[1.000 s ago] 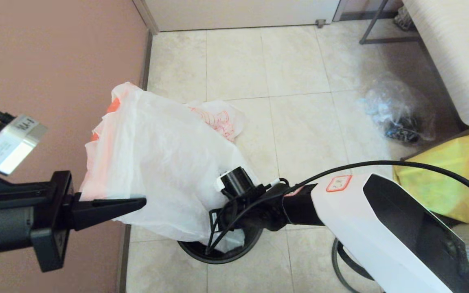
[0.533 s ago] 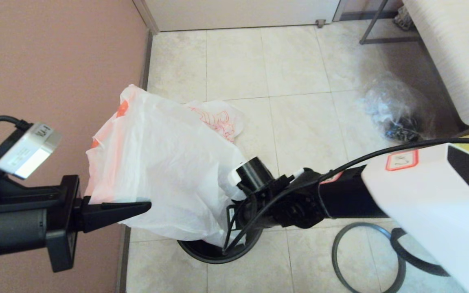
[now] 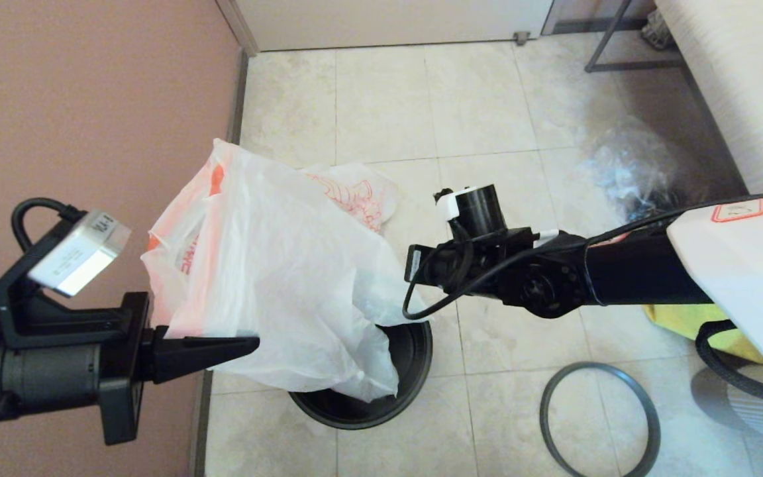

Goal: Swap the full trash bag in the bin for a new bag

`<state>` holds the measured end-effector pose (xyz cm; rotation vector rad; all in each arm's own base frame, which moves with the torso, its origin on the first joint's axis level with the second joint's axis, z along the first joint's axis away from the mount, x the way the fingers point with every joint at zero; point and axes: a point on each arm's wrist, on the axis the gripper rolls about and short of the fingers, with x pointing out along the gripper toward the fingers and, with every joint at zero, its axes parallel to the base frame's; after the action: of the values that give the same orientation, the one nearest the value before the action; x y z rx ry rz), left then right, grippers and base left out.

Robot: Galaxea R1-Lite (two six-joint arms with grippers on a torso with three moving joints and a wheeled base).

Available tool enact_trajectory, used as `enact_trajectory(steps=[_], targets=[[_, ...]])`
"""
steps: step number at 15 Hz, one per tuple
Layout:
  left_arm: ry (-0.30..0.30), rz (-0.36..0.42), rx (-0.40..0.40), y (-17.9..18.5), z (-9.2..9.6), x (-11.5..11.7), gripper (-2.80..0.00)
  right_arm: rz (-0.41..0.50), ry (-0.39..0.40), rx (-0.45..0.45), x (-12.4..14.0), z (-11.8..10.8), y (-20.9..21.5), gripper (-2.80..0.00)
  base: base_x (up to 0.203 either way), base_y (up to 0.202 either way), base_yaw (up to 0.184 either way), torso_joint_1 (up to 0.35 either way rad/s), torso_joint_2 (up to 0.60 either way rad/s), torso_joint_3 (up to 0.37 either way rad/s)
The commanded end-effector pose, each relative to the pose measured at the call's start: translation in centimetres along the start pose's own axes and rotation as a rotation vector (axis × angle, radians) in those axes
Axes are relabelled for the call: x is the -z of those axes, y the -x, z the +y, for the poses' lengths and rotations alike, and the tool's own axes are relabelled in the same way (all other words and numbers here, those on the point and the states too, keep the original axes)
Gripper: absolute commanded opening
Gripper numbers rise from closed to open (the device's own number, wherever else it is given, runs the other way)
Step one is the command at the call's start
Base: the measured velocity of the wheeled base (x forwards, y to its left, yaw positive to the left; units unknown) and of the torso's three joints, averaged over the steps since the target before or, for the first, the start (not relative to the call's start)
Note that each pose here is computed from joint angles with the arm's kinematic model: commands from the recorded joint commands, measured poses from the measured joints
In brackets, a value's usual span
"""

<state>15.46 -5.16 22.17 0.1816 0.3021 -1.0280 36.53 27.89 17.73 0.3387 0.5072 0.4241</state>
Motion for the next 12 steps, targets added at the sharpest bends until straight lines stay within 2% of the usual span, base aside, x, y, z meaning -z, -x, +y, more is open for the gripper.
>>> enact_trajectory(steps=[1, 4, 10, 12], targets=[[0.003, 0.006, 0.013, -0.3, 0.1, 0.1, -2.8, -0.027, -0.014, 0.017, 0.1, -1.5, -2.0, -2.8, 0.0, 0.0, 0.0, 0.0, 0.0, 0.0], [0.003, 0.006, 0.018, -0.3, 0.0, 0.1, -2.8, -0.021, -0.01, 0.023, 1.2, -2.0, -4.6, -2.8, 0.0, 0.0, 0.0, 0.0, 0.0, 0.0], [0.007, 0.009, 0.019, -0.4, 0.0, 0.2, -2.8, -0.022, 0.008, -0.049, 1.0, 1.7, -2.5, -2.8, 0.0, 0.0, 0.0, 0.0, 0.0, 0.0], [0.002, 0.004, 0.017, -0.3, 0.0, 0.0, -2.8, 0.025, 0.022, -0.048, 2.0, 2.4, -2.0, -2.8, 0.0, 0.0, 0.0, 0.0, 0.0, 0.0]])
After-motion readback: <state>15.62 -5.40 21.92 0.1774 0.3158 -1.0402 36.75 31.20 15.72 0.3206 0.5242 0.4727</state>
